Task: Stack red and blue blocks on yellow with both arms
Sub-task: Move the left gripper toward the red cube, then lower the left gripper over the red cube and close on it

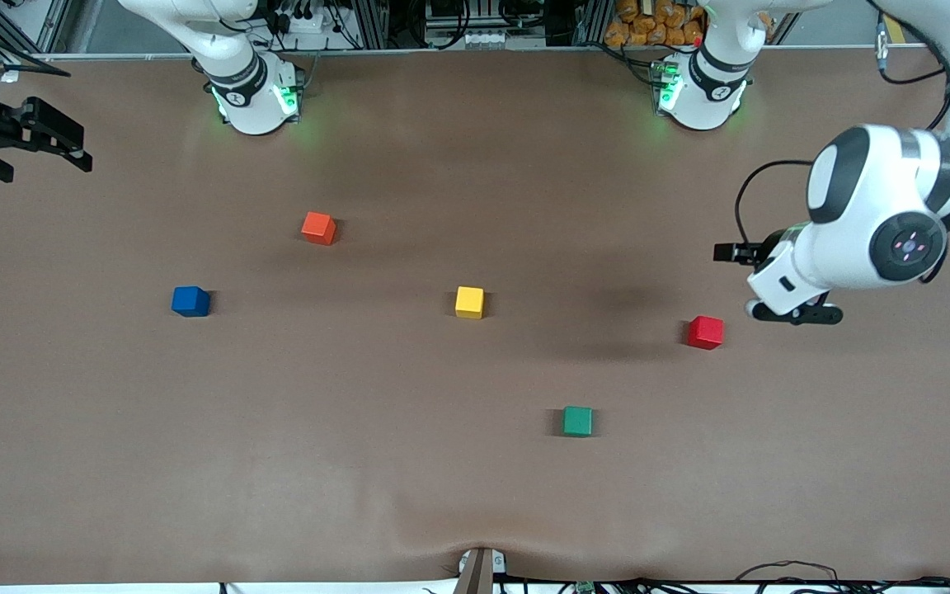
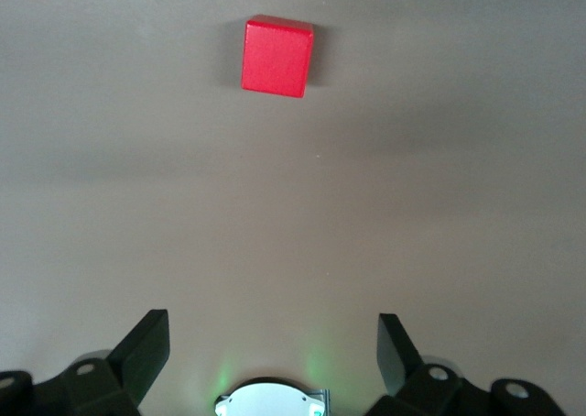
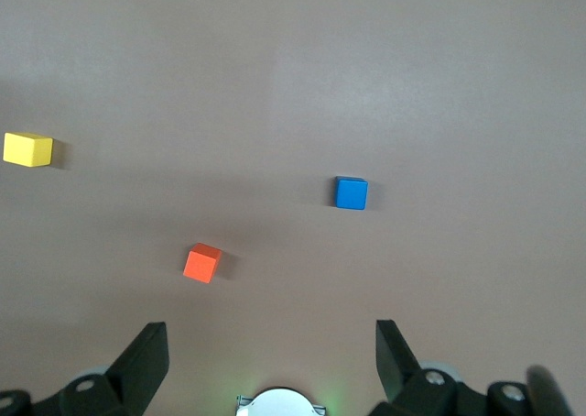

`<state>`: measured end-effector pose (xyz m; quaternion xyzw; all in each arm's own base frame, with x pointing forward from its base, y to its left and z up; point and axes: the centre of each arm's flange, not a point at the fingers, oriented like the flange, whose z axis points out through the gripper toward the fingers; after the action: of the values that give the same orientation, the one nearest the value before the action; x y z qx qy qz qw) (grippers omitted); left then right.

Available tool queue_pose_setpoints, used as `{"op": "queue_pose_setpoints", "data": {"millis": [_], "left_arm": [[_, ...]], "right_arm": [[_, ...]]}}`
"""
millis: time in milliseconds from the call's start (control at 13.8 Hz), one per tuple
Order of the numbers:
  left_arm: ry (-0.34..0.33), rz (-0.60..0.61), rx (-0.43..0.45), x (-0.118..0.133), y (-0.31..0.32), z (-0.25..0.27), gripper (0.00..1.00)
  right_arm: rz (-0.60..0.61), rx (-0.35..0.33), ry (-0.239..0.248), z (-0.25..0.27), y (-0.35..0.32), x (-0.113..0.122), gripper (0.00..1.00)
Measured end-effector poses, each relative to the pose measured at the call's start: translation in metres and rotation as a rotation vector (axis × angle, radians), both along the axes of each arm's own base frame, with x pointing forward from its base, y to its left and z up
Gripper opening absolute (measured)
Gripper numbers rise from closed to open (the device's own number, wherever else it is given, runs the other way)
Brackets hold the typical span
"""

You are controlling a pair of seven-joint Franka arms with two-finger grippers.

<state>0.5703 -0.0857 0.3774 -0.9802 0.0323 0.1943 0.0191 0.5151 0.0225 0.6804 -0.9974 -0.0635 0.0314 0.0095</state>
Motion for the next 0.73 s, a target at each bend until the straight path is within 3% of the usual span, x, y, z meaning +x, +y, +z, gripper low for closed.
{"op": "queue_pose_setpoints", "data": {"millis": [218,726], "left_arm": [[0.026,0.003,-0.004,0.005,0.0,-0.03,1.0],[-0.002,0.087,0.015,0.018,-0.011,-0.078,1.0]], "right_arm": [[-0.011,0.0,0.001,0.0,-0.006,0.0,1.0],[-0.011,0.003,0.006,-0.003,-0.006,0.002,1.0]]}}
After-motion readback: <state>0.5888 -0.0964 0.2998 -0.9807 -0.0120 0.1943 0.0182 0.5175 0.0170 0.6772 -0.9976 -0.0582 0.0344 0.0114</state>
